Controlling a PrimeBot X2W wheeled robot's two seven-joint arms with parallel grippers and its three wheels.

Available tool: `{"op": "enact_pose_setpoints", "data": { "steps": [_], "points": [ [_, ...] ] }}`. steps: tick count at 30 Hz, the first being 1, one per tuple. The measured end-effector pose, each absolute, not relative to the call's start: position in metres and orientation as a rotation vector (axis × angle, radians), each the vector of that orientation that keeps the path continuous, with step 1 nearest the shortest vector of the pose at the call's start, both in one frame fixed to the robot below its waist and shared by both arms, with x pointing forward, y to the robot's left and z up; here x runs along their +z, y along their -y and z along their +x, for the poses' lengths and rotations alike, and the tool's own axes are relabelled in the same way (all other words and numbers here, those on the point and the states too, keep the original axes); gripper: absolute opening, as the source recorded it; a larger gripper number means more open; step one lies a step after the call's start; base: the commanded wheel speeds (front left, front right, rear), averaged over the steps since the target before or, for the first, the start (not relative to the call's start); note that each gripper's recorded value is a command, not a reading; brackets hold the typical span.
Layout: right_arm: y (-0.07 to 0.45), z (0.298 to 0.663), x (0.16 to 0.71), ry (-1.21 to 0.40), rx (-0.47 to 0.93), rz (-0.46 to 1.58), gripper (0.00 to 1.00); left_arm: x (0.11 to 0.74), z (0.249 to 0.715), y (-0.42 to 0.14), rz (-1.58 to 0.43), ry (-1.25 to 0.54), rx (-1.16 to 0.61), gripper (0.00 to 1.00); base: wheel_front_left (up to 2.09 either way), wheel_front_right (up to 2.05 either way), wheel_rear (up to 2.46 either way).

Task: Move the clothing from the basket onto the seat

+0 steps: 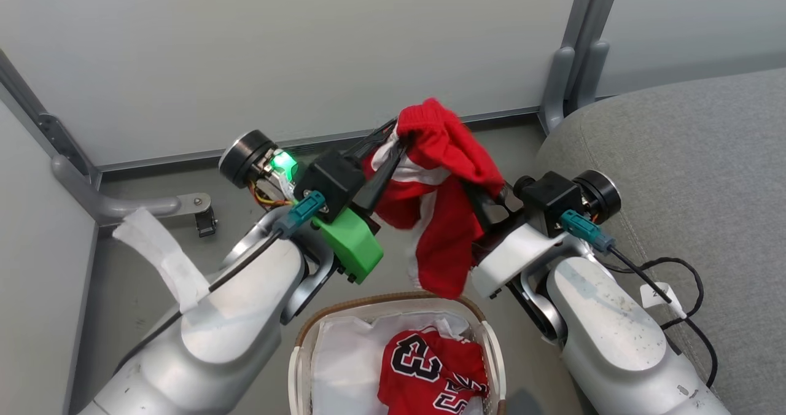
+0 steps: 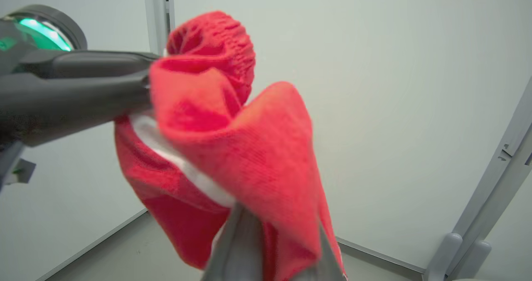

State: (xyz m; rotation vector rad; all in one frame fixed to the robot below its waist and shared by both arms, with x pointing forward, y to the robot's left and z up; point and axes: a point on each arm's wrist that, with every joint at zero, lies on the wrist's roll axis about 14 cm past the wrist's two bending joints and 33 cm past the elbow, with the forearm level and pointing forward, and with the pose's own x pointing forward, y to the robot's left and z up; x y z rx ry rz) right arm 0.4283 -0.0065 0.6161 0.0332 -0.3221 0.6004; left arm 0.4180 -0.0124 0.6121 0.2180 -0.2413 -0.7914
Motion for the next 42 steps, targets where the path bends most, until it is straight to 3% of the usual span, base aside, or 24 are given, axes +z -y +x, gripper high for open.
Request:
{"op": "enact_pose_setpoints", "data": {
  "steps": [23, 42],
  "points": [
    [0.049, 0.443, 0.607, 0.318, 0.466, 0.055, 0.0, 0.506, 0.404, -0.023, -0.11, -0.019, -0.578, 1.0, 0.0, 0.0, 0.0],
    [0.177, 0.449, 0.589, 0.283, 0.118, 0.004, 0.0, 0.476, 0.416, 0.053, -0.117, -0.061, -0.789, 1.0, 0.0, 0.0, 0.0]
  ]
}}
